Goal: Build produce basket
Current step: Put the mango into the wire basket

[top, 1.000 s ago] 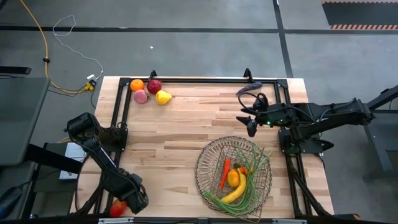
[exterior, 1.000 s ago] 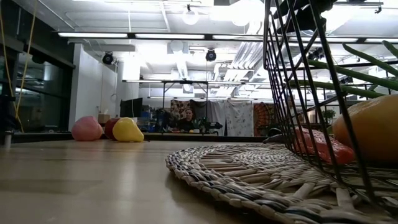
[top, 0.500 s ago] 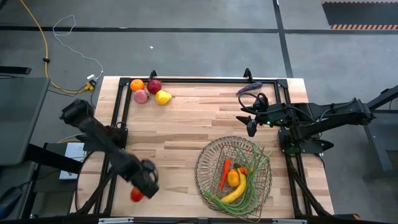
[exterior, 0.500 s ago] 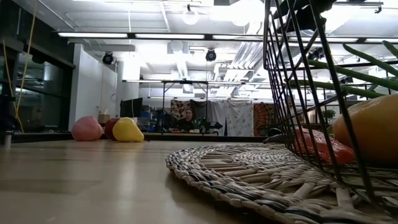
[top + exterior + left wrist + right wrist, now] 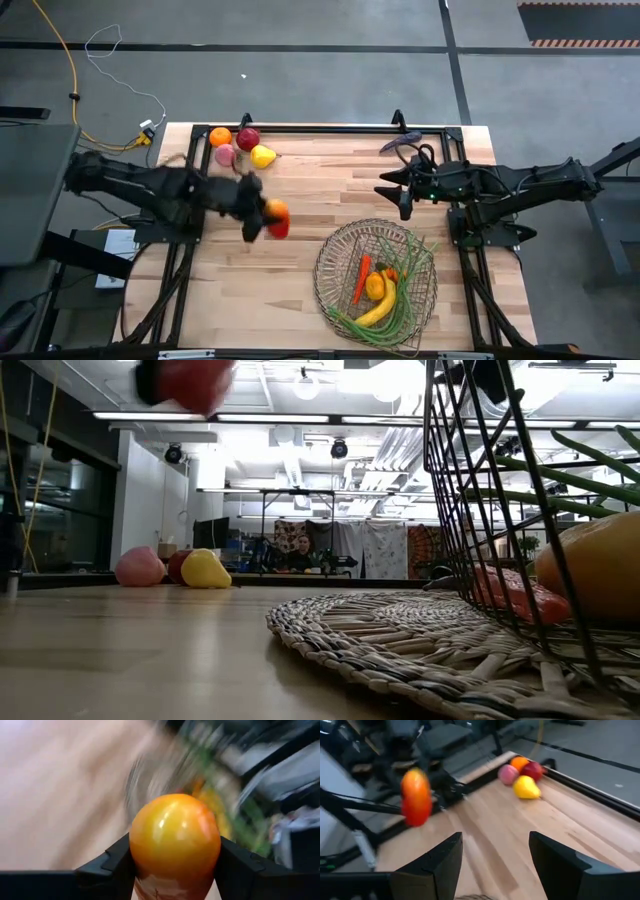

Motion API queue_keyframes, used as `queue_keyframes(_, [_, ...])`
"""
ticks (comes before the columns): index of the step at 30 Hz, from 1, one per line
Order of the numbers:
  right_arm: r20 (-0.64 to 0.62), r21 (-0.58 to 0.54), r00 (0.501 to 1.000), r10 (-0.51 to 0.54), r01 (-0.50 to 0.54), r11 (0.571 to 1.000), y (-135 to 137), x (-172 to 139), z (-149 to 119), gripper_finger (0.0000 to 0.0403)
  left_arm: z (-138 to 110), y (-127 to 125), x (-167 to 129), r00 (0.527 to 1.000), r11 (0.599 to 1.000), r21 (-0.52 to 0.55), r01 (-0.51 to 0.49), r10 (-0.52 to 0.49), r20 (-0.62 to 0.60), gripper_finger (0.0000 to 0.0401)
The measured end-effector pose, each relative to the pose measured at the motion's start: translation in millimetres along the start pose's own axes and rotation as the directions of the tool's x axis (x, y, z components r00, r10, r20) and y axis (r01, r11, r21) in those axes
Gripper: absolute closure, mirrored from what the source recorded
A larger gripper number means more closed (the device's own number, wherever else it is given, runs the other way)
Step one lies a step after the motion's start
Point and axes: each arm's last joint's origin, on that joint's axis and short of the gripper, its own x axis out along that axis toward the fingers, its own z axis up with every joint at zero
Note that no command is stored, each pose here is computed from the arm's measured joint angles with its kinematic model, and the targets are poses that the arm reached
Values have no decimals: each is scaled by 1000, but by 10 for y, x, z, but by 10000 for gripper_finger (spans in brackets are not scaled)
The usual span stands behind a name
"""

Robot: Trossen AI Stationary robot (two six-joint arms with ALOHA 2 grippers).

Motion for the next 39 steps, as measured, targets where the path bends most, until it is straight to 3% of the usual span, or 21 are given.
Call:
queue_keyframes(4, [29,13,999,46,-47,999,29,-1,38,183,349,50,-143,961,980,153,127,-160,227,206])
queue_keyframes(9, [37,19,998,51,-51,999,33,-2,47,183,601,89,-149,885,939,212,269,-328,330,206])
queue_keyframes(15, [37,-19,997,61,-60,998,33,-16,51,183,651,-30,100,845,917,204,342,-395,359,206])
queue_keyframes(21, [59,-66,987,152,-148,987,21,-191,115,183,546,-296,578,808,898,164,408,-439,394,206])
queue_keyframes(27, [120,-111,969,217,-204,973,-30,-454,195,183,523,-796,1075,831,898,167,407,-440,340,206])
queue_keyframes(34, [167,-153,957,237,-213,965,-90,-652,233,182,484,-1271,1737,952,930,249,269,-297,81,206])
queue_keyframes(39, [156,-178,960,233,-205,962,-105,-673,220,183,435,-1469,2138,953,914,284,291,-304,3,206])
